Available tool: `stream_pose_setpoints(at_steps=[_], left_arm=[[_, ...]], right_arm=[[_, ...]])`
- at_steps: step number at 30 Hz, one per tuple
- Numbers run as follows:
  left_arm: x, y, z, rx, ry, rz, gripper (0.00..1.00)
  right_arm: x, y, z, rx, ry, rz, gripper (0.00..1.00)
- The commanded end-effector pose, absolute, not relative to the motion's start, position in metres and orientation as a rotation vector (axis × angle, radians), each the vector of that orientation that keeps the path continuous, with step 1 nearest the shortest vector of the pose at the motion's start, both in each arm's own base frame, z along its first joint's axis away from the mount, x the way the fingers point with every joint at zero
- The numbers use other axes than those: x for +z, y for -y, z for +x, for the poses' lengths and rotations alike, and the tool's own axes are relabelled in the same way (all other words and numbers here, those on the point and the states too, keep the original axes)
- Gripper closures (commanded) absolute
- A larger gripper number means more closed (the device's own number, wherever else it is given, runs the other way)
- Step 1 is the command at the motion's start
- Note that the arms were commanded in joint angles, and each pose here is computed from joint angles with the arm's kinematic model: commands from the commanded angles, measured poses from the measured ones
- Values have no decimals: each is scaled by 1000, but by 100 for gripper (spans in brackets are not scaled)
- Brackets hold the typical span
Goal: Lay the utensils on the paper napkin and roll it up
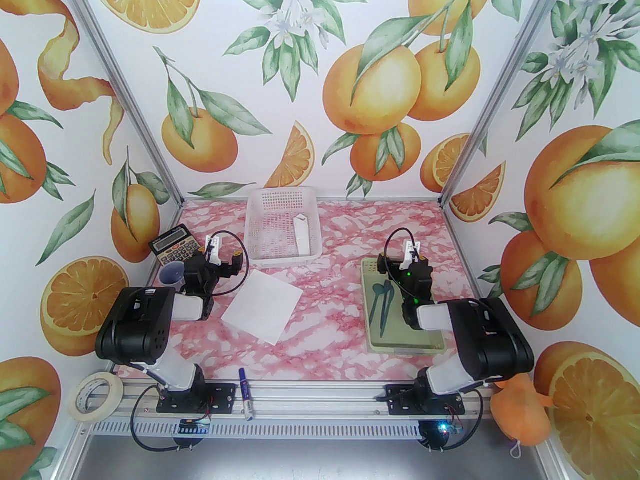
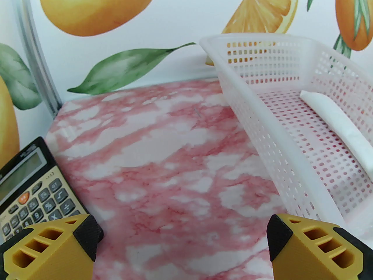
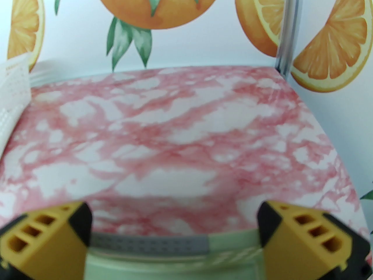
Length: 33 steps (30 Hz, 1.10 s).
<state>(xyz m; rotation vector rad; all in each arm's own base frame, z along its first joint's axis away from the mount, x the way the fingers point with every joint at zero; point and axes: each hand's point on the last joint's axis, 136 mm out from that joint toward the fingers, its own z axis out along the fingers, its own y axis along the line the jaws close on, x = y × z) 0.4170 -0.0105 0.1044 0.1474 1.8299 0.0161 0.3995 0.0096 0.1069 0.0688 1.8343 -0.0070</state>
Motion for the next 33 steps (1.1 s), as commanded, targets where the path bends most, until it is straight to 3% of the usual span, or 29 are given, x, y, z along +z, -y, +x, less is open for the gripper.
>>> stream_pose_setpoints(at_steps=[1, 25, 33], left_arm=[[104, 13, 418, 12, -1827, 163, 0], [107, 14, 416, 13, -1811, 167, 0], [149, 9, 397, 30, -1756, 128, 0]], right_arm=[[115, -9, 402, -16, -1813, 82, 0], [120, -7, 398, -15, -1777, 92, 0], [161, 4, 378, -46, -1723, 151, 0]])
